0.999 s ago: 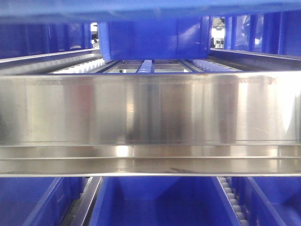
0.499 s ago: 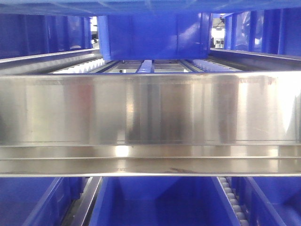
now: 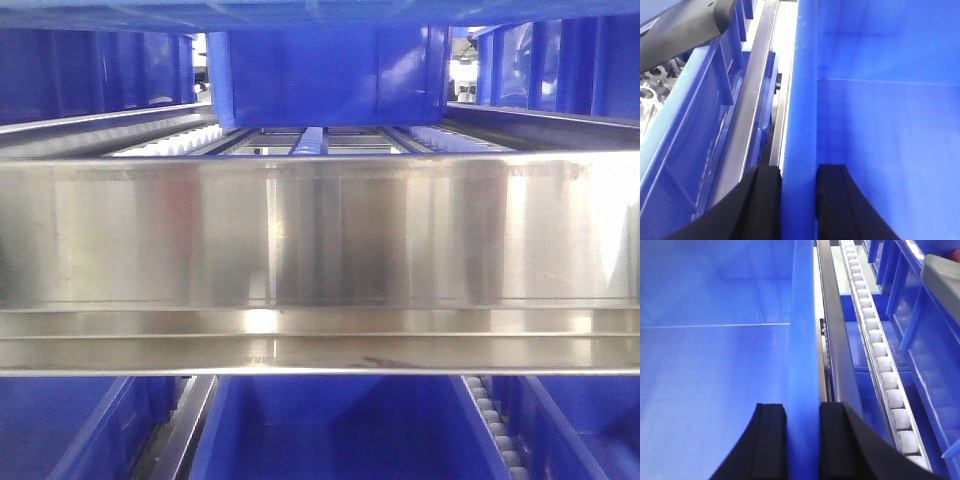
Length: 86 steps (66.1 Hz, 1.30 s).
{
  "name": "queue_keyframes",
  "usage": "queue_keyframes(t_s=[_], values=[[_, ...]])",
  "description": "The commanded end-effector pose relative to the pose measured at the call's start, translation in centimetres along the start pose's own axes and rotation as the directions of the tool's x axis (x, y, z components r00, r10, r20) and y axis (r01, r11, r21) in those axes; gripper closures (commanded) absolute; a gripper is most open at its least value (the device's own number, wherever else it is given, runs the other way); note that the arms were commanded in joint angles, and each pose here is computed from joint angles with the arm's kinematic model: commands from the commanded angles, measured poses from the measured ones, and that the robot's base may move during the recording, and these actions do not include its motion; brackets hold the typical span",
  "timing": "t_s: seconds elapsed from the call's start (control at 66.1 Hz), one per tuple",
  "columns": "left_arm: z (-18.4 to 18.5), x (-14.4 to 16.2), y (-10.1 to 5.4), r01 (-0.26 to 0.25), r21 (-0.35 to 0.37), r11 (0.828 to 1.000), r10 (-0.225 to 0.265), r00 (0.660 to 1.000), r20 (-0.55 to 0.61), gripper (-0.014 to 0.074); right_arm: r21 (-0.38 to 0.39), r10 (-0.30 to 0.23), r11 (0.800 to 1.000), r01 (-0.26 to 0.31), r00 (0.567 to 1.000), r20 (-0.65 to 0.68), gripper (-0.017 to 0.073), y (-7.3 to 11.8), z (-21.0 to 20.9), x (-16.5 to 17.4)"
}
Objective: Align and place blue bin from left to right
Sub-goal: 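Pull the held bin back out of the shelf toward the robot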
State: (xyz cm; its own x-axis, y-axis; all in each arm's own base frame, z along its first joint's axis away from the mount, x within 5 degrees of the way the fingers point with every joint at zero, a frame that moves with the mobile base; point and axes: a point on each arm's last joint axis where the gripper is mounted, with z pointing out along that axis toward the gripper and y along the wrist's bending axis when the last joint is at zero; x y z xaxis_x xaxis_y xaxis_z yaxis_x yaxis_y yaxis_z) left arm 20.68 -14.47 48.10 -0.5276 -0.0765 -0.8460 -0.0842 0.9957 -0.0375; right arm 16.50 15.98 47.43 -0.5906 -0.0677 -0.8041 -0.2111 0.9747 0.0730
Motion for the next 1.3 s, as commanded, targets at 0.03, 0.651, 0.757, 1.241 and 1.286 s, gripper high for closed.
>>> queue_keyframes(t_s=[0.03, 0.651, 0.757, 1.241, 1.286], values=[[-0.37, -0.90, -0.76, 0.012, 0.087, 0.996, -0.019, 0.997, 0.074, 0.0704, -0.130, 0.013, 0.991, 0.001, 0.994, 0.108, 0.0725, 0.97, -0.94, -0.97], [-0.37, -0.90, -0.76, 0.012, 0.087, 0.996, -0.019, 0.997, 0.074, 0.0704, -0.130, 0.013, 0.991, 0.001, 0.994, 0.108, 0.0725, 0.97, -0.94, -0.97], [-0.37, -0.90, -0.76, 0.012, 0.087, 0.996, -0.019, 0.997, 0.074, 0.0704, -0.130, 0.013, 0.991, 0.001, 0.994, 0.108, 0.0725, 0.97, -0.94, -0.97], [-0.37, -0.90, -0.76, 0.012, 0.087, 0.996, -0.019, 0.997, 0.074, 0.0704, -0.130, 0.013, 0.991, 0.001, 0.994, 0.108, 0.0725, 0.97, -0.94, -0.97], [-0.37, -0.90, -0.76, 0.012, 0.087, 0.996, -0.019, 0.997, 0.074, 0.0704, -0.130, 0.013, 0.991, 0.001, 0.994, 0.108, 0.0725, 0.97, -0.94, -0.97]])
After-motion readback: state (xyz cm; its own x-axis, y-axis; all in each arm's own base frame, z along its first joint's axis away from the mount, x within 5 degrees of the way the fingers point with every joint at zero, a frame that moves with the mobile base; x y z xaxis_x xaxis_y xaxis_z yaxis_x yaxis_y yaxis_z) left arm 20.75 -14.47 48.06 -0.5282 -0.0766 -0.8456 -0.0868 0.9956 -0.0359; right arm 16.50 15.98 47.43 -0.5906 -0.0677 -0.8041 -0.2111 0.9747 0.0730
